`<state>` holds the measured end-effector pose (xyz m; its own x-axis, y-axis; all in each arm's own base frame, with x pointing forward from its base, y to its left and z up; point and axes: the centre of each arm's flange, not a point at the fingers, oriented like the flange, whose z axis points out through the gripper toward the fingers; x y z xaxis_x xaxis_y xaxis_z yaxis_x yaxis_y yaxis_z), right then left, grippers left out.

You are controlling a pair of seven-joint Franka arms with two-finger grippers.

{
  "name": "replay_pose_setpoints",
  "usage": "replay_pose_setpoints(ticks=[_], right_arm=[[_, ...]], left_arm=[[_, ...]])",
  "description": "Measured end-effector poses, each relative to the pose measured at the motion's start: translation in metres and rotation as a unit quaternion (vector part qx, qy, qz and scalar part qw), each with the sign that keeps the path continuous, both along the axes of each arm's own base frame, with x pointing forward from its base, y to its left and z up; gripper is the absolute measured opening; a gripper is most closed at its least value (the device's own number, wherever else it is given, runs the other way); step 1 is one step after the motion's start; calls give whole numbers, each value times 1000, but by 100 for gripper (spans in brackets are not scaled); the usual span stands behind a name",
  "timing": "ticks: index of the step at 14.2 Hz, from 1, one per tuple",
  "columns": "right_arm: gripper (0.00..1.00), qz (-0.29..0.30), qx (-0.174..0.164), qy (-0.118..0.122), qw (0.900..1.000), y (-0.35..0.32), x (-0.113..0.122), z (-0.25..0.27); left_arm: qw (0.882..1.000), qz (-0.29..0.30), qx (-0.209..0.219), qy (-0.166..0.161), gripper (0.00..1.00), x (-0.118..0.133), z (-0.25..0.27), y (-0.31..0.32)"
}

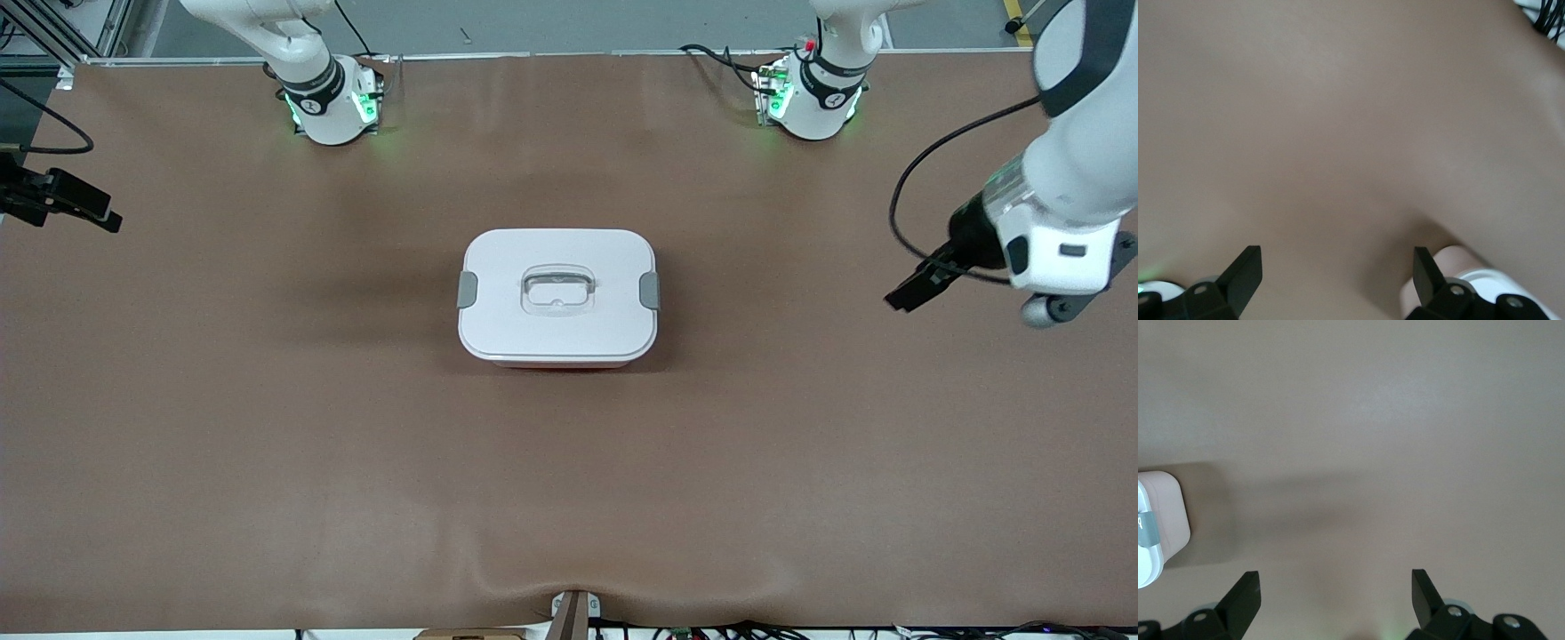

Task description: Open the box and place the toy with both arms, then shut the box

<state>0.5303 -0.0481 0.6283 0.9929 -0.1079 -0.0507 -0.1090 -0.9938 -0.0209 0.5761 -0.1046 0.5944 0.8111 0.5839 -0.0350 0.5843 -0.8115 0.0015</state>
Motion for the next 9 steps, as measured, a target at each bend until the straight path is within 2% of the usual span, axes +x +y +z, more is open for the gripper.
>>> replay_pose_setpoints(ticks=[6, 9], right_arm=[[100, 5, 0, 0, 1000, 5, 1, 0], [100, 5, 0, 0, 1000, 6, 1, 0]], left_arm=[[993, -112, 14, 30, 100, -29, 26, 30], [984, -175, 10, 36, 100, -43, 38, 47]])
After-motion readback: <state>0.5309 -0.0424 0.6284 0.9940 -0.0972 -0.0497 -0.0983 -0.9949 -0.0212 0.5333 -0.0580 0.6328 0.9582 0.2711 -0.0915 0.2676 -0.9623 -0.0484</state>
